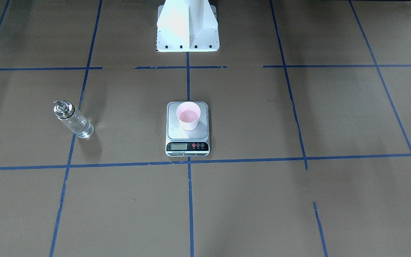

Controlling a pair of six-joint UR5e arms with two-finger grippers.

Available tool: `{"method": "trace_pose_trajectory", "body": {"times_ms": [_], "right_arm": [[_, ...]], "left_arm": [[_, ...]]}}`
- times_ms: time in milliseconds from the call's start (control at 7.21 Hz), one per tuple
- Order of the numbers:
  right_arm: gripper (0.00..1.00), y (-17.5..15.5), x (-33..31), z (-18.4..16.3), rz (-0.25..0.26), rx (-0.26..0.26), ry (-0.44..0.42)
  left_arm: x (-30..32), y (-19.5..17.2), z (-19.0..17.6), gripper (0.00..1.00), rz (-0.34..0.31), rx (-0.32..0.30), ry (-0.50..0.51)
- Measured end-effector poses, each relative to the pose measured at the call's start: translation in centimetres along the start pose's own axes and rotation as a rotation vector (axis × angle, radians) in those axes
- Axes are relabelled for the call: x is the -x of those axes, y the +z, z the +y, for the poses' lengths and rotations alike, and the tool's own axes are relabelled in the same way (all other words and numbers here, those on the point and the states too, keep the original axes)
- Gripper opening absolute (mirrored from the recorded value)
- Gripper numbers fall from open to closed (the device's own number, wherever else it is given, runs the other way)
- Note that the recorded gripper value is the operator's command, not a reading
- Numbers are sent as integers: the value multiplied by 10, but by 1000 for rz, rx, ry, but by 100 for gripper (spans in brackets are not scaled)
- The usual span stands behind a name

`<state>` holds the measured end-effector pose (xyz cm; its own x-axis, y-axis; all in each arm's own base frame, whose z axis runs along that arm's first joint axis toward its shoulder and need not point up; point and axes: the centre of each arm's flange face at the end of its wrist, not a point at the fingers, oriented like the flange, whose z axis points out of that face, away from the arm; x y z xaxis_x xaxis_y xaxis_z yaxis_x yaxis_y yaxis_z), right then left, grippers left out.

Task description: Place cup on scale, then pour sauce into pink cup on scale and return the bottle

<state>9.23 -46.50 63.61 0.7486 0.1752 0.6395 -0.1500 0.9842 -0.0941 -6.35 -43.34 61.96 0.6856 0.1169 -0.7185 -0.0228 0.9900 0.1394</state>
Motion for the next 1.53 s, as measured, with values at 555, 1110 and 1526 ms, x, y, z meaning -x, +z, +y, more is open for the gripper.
{"method": "trace_pose_trajectory", "body": {"times_ms": [555, 1110, 1526], "right_arm": [[100, 22, -19, 7, 4, 41, 26], [100, 28, -10, 6, 5, 59, 11], [100, 38, 1, 8, 6, 80, -16]], "left_arm": [[-1, 5, -4, 100, -23, 19, 65], [9, 15, 1, 100, -27, 43, 74], [17, 21, 6, 100, -19, 52, 61]]}}
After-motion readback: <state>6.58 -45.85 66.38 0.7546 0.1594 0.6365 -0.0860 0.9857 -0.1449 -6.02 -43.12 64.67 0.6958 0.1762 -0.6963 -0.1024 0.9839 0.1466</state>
